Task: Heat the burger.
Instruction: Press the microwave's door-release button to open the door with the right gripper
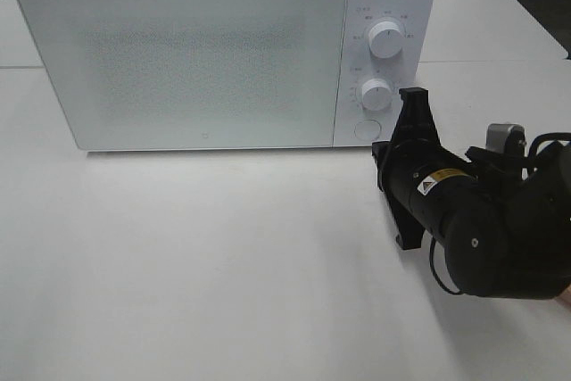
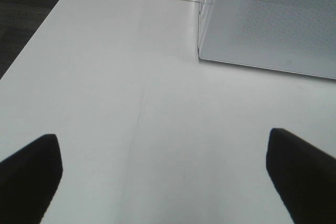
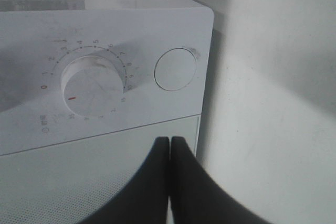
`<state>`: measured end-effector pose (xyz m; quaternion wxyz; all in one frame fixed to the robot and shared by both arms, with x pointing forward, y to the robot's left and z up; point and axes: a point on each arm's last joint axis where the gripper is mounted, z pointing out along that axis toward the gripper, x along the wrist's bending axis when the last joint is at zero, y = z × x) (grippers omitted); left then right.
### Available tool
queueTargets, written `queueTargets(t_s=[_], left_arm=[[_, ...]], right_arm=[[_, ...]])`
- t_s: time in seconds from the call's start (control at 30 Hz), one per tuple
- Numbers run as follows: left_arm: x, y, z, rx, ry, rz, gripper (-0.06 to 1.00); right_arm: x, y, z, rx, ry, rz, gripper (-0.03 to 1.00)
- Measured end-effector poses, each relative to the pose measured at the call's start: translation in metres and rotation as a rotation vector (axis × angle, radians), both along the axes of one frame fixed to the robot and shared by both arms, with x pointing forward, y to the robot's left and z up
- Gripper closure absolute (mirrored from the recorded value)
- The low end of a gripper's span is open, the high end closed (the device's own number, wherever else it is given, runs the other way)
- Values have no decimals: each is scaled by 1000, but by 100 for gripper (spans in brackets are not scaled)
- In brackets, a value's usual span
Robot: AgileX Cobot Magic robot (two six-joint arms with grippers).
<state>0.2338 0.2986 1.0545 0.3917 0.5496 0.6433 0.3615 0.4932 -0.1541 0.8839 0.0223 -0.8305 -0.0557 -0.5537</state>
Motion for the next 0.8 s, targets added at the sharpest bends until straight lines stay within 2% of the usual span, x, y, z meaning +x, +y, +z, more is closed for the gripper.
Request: queueTargets(t_s=[0.8], left_arm=[[0,0,0,-1,0,-1,-3]], right_arm=[[31,12,-24,34,-9,-33,96]])
